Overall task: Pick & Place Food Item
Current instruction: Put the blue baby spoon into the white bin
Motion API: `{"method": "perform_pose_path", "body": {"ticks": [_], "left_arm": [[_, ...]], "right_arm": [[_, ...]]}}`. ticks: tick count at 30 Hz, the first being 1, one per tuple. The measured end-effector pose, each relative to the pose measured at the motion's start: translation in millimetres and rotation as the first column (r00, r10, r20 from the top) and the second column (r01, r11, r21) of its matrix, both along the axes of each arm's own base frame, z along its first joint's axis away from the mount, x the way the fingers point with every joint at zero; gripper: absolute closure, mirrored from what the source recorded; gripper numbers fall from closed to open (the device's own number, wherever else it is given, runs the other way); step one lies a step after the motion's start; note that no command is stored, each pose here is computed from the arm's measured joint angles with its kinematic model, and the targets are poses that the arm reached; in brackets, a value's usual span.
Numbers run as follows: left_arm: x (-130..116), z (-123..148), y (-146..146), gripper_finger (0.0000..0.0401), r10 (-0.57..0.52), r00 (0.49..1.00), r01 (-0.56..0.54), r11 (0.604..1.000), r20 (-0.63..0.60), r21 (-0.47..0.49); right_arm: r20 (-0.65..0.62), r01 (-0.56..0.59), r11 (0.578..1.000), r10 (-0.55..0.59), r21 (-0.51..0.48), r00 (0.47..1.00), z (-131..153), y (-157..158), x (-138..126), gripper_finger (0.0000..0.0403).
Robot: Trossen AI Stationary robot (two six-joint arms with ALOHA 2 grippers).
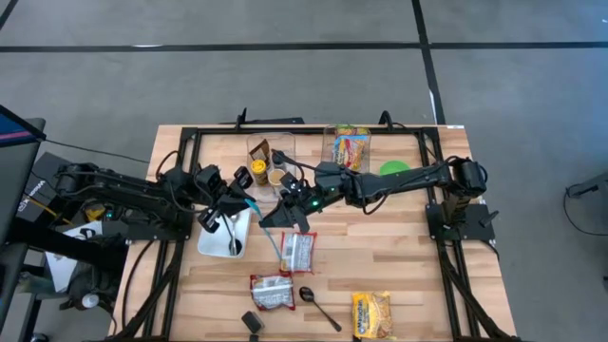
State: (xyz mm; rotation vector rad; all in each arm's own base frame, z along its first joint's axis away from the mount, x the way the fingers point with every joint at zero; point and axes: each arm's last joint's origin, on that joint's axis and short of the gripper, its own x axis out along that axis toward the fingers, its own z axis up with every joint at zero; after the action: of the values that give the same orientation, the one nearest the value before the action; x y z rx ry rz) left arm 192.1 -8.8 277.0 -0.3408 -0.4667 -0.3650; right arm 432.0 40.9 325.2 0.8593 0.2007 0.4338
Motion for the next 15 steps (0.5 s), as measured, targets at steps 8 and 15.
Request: {"method": "perform_pose_path", "body": {"ticks": [8,15], "left_arm": [[0.4,-0.6,0.3,0.0394,0.007,1.000,-0.007,1.000,-0.007,-0.004],[0.1,-0.2,0.3,0.0398,0.004,1.000,-0.004,1.000,-0.003,-0.009]], "right_arm": [[0.002,0.000,1.000,0.000,0.000,1.000,0.2,0.1,0.0,0.0355],[0.007,-0.005,1.000,0.005,-0.010,1.000,0.2,0.7,-0.1,0.0337]]}}
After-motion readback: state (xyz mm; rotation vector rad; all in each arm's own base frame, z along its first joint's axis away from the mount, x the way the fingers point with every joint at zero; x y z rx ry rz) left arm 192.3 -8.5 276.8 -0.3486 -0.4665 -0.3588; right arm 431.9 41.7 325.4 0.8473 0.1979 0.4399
